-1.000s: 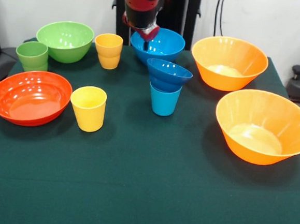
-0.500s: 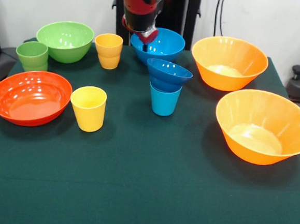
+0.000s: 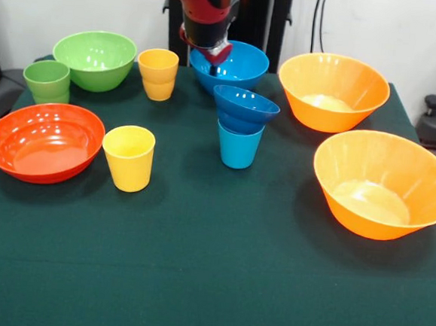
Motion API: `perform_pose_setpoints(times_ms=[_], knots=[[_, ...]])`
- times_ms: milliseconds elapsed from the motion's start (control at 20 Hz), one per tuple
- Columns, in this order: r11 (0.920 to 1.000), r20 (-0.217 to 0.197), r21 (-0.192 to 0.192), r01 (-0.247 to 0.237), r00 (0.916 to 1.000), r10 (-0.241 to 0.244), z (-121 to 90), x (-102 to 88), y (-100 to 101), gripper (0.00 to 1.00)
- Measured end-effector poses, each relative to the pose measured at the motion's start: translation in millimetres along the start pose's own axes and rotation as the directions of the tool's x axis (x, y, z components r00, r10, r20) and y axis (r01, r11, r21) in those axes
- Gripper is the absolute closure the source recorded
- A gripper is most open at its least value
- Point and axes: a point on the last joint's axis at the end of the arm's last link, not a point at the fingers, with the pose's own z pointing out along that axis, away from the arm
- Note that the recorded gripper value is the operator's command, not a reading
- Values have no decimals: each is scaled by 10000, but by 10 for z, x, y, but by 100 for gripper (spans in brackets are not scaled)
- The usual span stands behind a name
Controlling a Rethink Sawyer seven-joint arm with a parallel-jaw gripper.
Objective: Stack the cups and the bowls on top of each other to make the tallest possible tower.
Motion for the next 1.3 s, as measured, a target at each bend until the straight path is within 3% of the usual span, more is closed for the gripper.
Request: perform_pose_setpoints(times_ms=[1300], knots=[[9999,13,36,111,9999,-111,13,9,-12,0]])
